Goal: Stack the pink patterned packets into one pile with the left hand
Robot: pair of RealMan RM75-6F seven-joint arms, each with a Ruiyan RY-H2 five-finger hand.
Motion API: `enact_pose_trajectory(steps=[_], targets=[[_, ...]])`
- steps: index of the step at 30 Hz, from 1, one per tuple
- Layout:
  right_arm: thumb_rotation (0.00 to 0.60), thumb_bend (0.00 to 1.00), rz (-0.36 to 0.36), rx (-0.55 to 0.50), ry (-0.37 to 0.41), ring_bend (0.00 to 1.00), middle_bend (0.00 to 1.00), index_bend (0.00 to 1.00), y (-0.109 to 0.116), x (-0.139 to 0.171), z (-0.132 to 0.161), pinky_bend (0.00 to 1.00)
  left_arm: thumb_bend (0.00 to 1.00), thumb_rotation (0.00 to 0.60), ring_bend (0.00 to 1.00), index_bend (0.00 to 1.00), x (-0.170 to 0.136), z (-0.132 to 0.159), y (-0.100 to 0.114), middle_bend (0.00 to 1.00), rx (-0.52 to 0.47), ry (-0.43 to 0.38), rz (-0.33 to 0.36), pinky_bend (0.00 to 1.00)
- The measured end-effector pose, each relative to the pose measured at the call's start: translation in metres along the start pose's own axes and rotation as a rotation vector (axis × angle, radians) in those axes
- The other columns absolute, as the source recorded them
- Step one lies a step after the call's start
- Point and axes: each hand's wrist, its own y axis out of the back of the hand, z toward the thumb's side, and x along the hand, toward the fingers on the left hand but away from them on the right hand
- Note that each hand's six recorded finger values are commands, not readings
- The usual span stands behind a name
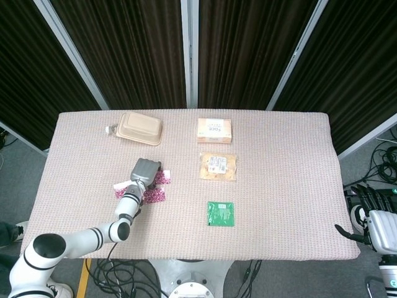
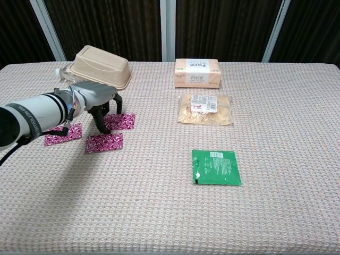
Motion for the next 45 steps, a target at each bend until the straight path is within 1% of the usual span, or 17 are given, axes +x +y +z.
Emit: enact_pose_trajectory(steps=[4,10,17,22,25,32,35,41,45], targets=[[0.463,0.06,0.000,-0.001,0.001,0.00,0.07,0.11,0.000,0.000,0.000,0.00,0.24,0.600,0.84,0.48,-0.001,-0.001,0.002,0.90,-0.004,0.000,0.003,0.98],[0.461,0.06,-0.001,-0.002,0.004,0.00,0.07,0.11,0.000,-0.001,0.001,0.00,0.24,0.600,0.84,0.48,-0.002,-0.007,0.012,0.90,-0.025,0.007,0.024,0.98],[0.462,0.06,-0.003,-0.006,0.011,0.00,0.07,0.11,0.001,-0.002,0.001,0.00,0.24,0.600,0.84,0.47,-0.009,-0.025,0.025,0.90,-0.079,0.039,0.028,0.98],[0.470,0.06,-0.005,-0.009,0.022,0.00,0.07,0.11,0.001,-0.004,0.003,0.00,0.24,0.600,0.84,0.47,-0.022,-0.041,0.026,0.90,-0.124,0.069,0.015,0.98],[0.464,0.06,-0.008,-0.010,0.031,0.00,0.07,0.11,0.002,-0.006,0.004,0.00,0.24,0.600,0.84,0.46,-0.033,-0.051,0.022,0.90,-0.139,0.088,-0.006,0.98],[0.468,0.06,-0.014,-0.014,0.048,0.00,0.07,0.11,0.005,-0.011,0.008,0.00,0.24,0.600,0.84,0.46,-0.062,-0.083,-0.003,0.90,-0.154,0.161,-0.062,0.98],[0.463,0.06,-0.015,-0.015,0.056,0.00,0.07,0.11,0.006,-0.013,0.011,0.00,0.24,0.600,0.84,0.46,-0.067,-0.090,-0.011,0.90,-0.162,0.179,-0.076,0.98],[0.464,0.06,-0.010,-0.014,0.062,0.00,0.07,0.11,0.005,-0.015,0.014,0.00,0.24,0.600,0.84,0.46,-0.067,-0.101,-0.017,0.90,-0.156,0.203,-0.082,0.98],[0.467,0.06,-0.011,-0.014,0.059,0.00,0.07,0.11,0.006,-0.014,0.014,0.00,0.24,0.600,0.84,0.46,-0.067,-0.103,-0.023,0.90,-0.171,0.207,-0.101,0.98]])
